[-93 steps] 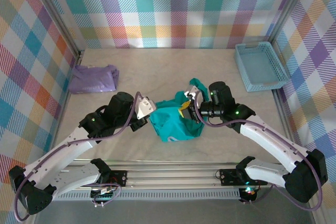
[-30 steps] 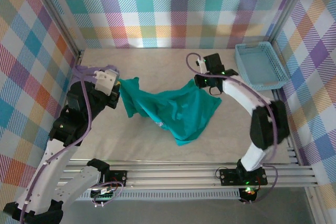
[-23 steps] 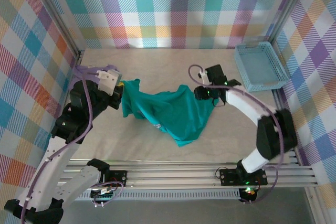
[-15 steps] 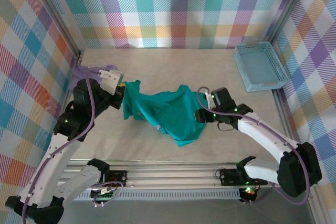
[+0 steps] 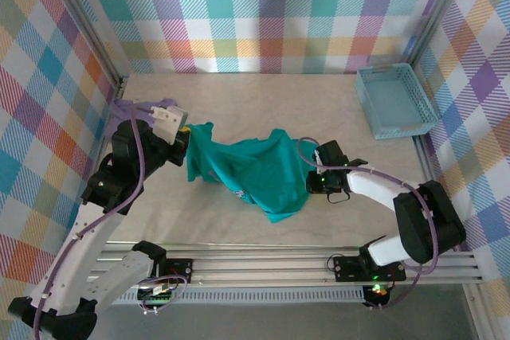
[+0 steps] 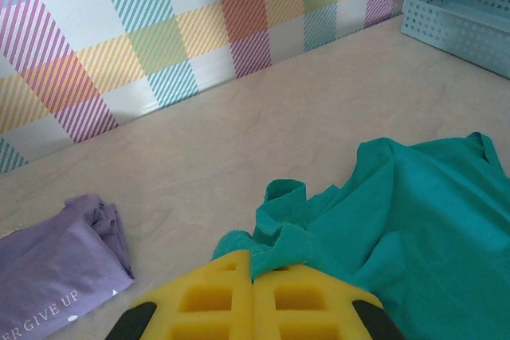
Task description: Fold the inside-out t-shirt
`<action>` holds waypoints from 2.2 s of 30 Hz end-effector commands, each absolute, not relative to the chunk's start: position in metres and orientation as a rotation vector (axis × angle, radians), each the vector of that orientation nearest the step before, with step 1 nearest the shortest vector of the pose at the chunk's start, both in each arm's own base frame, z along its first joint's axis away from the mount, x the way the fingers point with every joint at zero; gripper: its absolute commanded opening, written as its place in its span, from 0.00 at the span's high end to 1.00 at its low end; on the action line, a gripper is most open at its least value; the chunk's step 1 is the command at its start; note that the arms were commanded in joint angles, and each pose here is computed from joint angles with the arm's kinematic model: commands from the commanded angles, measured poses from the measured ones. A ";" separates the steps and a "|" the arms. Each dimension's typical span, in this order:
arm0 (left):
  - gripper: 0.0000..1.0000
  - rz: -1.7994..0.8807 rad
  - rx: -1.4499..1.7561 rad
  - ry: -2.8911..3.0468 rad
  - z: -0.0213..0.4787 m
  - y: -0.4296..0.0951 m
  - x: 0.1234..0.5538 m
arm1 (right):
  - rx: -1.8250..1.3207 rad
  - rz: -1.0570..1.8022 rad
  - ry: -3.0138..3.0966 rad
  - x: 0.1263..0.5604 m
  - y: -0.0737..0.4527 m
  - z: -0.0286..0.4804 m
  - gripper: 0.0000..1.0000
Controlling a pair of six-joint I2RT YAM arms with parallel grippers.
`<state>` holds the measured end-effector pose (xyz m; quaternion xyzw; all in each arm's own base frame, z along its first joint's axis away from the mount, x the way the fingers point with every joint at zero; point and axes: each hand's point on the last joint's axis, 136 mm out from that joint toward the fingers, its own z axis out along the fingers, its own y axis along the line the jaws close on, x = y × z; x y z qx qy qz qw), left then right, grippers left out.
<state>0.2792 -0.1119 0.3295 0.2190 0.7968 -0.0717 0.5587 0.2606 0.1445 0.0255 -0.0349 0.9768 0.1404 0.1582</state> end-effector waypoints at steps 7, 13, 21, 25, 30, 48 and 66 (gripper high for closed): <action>1.00 -0.096 0.313 1.824 0.352 -0.082 0.290 | -0.227 0.512 2.329 0.299 0.141 0.152 1.00; 1.00 -0.118 0.070 1.688 0.407 -0.046 0.294 | -0.322 0.668 1.920 0.308 0.137 0.298 1.00; 1.00 -0.037 -0.026 1.616 0.438 -0.016 0.287 | -0.376 0.720 1.771 0.310 0.128 0.386 1.00; 1.00 -0.039 -0.004 1.630 0.431 -0.018 0.286 | -0.377 0.721 1.745 0.316 0.124 0.403 1.00; 1.00 -0.232 0.151 1.678 0.417 -0.056 0.282 | -0.273 0.771 1.825 0.341 0.115 0.397 1.00; 1.00 -0.471 0.148 1.891 0.334 -0.085 0.294 | -0.069 0.487 2.476 0.393 0.128 0.160 0.55; 1.00 -0.446 0.166 1.909 0.323 -0.084 0.296 | -0.219 0.117 2.736 0.318 0.229 0.061 0.37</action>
